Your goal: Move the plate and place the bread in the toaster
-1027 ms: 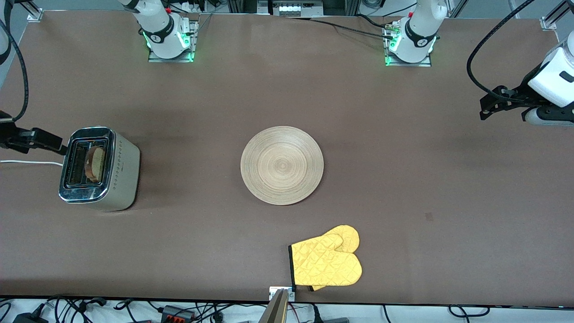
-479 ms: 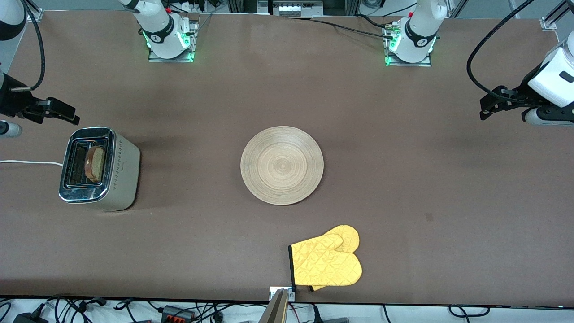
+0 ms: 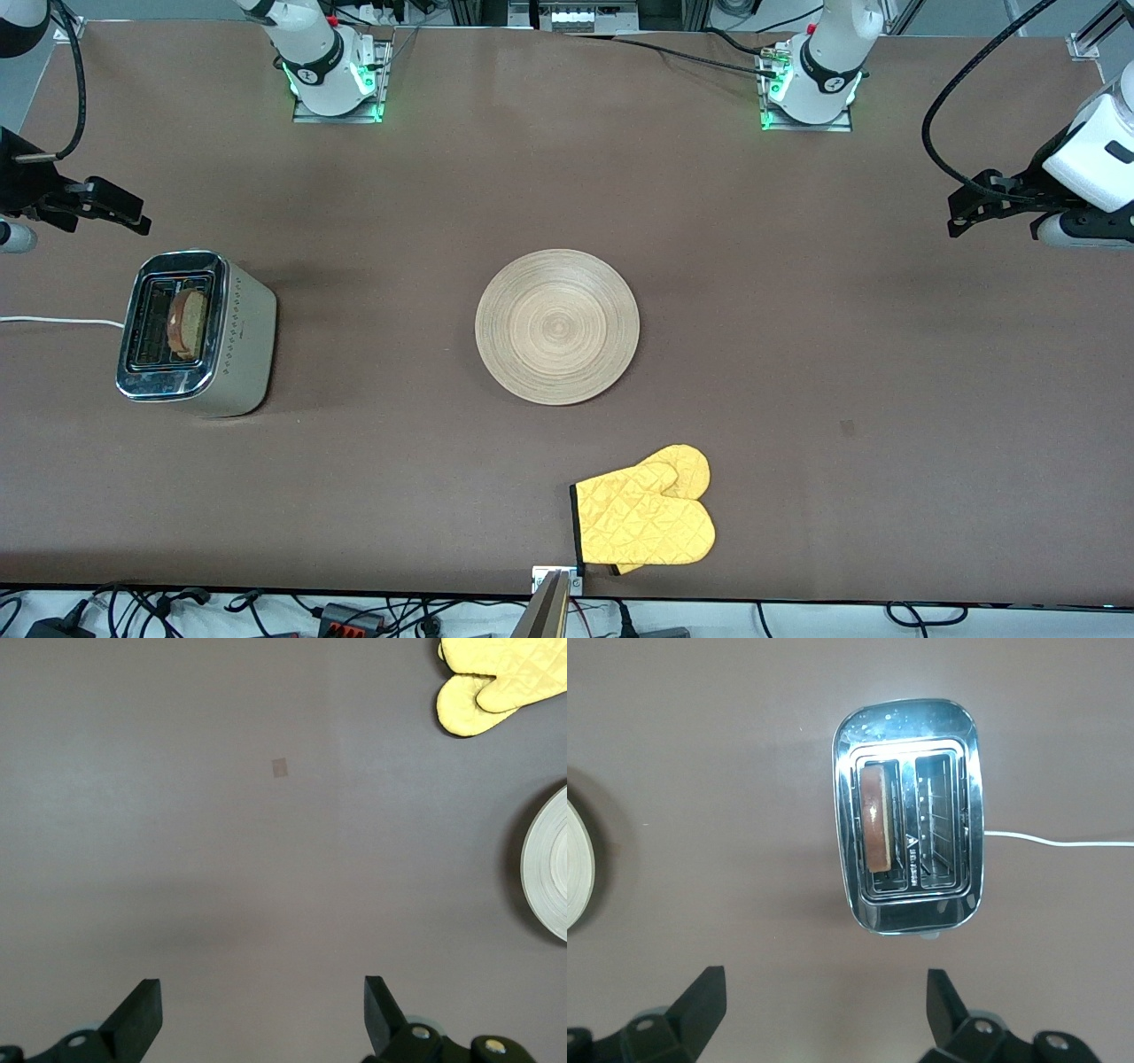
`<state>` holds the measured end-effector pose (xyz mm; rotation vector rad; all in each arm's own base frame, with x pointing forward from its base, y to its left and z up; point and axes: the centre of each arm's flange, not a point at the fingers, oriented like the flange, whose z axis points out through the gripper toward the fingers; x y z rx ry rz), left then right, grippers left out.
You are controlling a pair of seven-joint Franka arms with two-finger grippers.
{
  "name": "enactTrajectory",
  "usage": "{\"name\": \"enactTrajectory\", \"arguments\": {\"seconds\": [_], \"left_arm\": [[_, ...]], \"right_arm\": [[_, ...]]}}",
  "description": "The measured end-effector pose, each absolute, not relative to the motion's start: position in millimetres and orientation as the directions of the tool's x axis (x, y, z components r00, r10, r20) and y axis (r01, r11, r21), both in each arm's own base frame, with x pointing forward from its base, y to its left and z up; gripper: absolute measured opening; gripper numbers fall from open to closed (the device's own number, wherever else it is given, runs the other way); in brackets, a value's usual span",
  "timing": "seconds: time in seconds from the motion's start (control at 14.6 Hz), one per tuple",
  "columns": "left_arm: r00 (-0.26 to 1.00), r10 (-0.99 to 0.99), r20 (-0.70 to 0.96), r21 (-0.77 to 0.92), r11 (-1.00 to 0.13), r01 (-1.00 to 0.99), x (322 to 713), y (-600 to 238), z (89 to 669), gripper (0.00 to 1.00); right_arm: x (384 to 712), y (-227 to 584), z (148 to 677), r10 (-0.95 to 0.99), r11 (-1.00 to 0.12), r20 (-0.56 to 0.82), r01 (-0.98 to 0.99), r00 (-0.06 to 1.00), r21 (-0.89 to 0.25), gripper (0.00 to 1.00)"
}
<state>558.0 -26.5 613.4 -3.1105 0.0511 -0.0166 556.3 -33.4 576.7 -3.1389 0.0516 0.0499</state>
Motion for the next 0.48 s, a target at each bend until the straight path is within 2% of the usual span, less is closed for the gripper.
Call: {"name": "enactTrajectory", "arguments": {"seconds": [0.48], "left_arm": [[0.999,-0.033,0.01,-0.031,-0.999,-0.033,558.0,-26.5,613.4,1.0]], "right_arm": [[556.8,-33.7,575.4,-0.03,-1.0,-0.027,-0.03,0.999,0.002,1.0]]}}
